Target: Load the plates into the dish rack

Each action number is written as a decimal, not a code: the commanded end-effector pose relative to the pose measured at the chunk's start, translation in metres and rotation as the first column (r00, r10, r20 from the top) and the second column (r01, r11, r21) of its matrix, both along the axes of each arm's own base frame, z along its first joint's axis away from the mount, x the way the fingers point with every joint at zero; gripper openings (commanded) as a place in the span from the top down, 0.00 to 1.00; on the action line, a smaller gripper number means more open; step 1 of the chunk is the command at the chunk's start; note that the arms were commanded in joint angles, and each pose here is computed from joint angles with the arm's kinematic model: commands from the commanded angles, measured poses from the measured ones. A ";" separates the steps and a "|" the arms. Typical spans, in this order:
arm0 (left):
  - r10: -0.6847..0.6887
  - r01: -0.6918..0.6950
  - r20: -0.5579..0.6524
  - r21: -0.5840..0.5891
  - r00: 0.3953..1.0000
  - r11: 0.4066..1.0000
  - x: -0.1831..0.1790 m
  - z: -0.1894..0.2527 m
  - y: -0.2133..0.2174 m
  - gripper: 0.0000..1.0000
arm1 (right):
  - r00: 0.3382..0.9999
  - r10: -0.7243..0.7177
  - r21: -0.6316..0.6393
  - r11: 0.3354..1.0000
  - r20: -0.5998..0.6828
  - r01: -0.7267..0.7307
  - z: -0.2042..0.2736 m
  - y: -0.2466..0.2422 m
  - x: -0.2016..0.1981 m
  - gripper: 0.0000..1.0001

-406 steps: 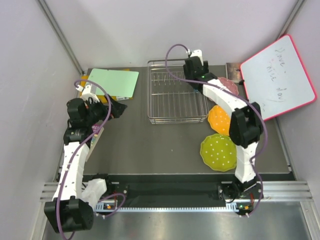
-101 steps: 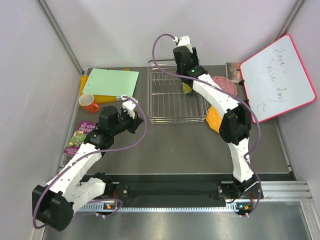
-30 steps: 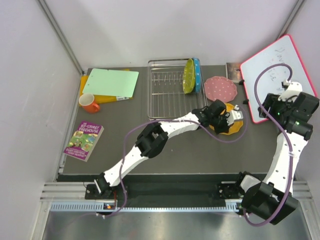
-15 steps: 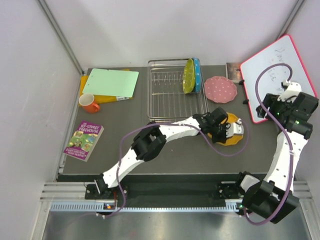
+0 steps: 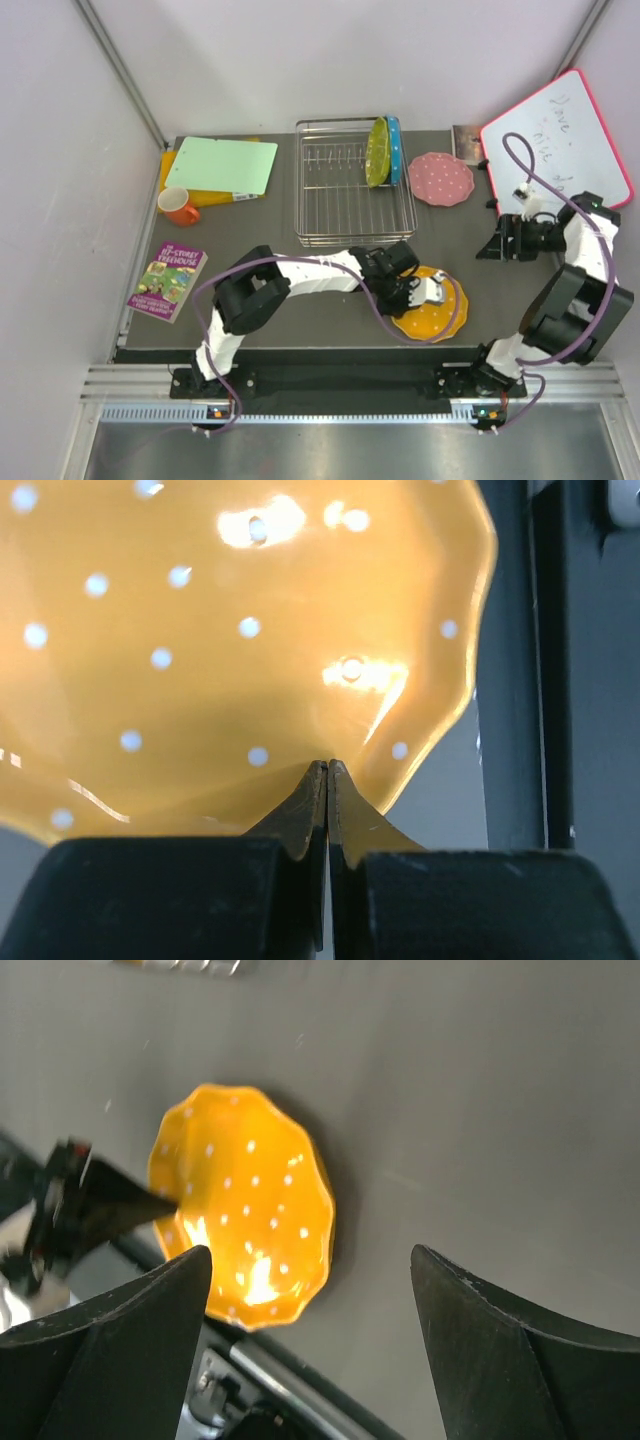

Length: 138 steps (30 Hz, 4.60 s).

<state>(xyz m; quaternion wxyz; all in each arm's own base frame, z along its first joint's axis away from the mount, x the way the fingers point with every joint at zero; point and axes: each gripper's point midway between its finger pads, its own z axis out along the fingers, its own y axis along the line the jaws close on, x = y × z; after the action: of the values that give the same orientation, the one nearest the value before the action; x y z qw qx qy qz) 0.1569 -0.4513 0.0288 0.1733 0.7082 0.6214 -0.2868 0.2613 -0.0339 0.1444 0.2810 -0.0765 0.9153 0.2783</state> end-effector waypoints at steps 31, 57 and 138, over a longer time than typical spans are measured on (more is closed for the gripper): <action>0.635 -0.676 -0.230 -0.255 0.737 0.692 0.024 0.045 0.077 1.00 | 0.749 0.640 0.352 0.750 -0.171 -0.560 -0.082 0.093 -0.038 0.28; 0.624 -0.717 -0.356 -0.298 0.696 0.630 0.028 0.025 -0.022 1.00 | 0.518 0.787 0.492 0.615 -0.335 -0.616 -0.128 0.111 -0.093 0.46; 0.999 -0.737 0.034 -0.676 -0.025 0.005 0.165 0.246 0.389 0.31 | 0.531 -0.348 -0.180 0.682 0.773 0.709 0.197 0.269 0.281 1.00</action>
<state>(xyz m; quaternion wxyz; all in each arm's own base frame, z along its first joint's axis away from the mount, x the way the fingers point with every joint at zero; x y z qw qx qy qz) 0.3183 -0.0570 0.2706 0.6346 0.0889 0.7675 -0.0154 0.5341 0.2343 0.3164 0.6134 0.0016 0.7713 -0.1700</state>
